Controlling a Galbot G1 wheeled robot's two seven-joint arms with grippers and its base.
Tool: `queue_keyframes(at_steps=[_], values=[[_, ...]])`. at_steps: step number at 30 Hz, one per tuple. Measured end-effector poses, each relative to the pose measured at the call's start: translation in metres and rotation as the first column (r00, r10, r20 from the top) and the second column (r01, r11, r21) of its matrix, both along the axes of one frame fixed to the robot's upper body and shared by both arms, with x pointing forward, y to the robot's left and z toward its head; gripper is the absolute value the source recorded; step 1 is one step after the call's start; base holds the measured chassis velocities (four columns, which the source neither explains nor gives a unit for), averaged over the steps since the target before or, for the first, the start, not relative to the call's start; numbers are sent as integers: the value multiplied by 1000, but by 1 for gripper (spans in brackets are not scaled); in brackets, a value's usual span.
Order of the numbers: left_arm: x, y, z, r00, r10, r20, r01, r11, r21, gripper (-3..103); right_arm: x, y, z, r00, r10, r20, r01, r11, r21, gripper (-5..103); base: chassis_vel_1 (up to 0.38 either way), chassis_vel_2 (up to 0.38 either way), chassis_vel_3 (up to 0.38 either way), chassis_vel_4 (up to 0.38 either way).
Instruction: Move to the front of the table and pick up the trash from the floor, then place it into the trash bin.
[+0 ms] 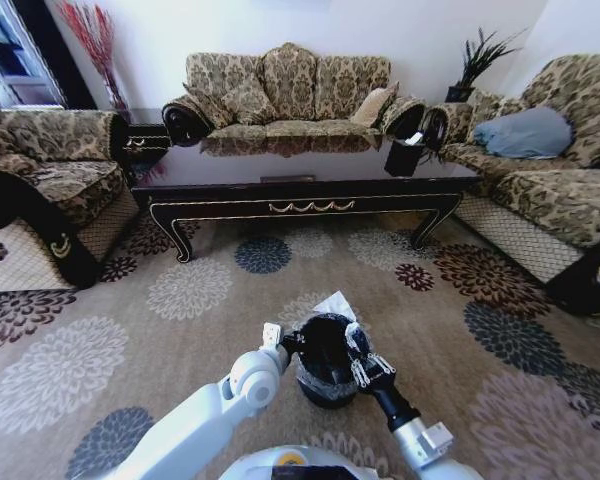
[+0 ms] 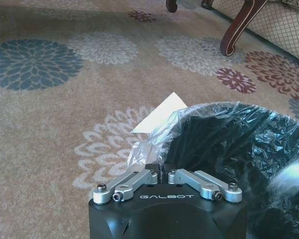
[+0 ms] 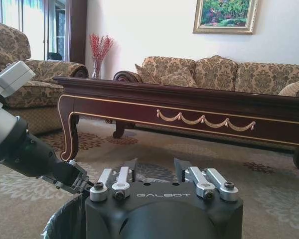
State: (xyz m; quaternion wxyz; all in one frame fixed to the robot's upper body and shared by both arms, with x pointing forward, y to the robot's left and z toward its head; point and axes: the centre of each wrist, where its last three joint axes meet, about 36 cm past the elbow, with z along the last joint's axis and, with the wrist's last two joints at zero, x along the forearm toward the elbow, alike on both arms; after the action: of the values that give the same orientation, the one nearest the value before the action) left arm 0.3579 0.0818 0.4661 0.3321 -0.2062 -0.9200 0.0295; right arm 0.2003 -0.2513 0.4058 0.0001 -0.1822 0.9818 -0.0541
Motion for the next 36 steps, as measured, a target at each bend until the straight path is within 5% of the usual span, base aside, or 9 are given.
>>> queue_keyframes(at_steps=[5,12,17,29,36], values=[[-2,0,-1,1000,4,-2,-4,1000,1,4,-1,0,-2,1000,-1,-8,1,1000,1,52,0,0,0,0],[1,13,3,999,35,11,-35,999,8,4,1,1,0,1000,-12,-4,13,1000,20,85,0,0,0,0],[10,29,15,997,70,37,-70,998,2,4,14,-3,13,997,-74,14,72,994,77,98,0,0,0,0],[11,94,27,980,182,77,-185,983,23,4,63,-45,37,978,-205,31,194,960,200,100,0,0,0,0],[13,127,29,962,257,89,-259,966,13,4,79,-70,19,968,-250,-3,247,954,171,100,0,0,0,0]])
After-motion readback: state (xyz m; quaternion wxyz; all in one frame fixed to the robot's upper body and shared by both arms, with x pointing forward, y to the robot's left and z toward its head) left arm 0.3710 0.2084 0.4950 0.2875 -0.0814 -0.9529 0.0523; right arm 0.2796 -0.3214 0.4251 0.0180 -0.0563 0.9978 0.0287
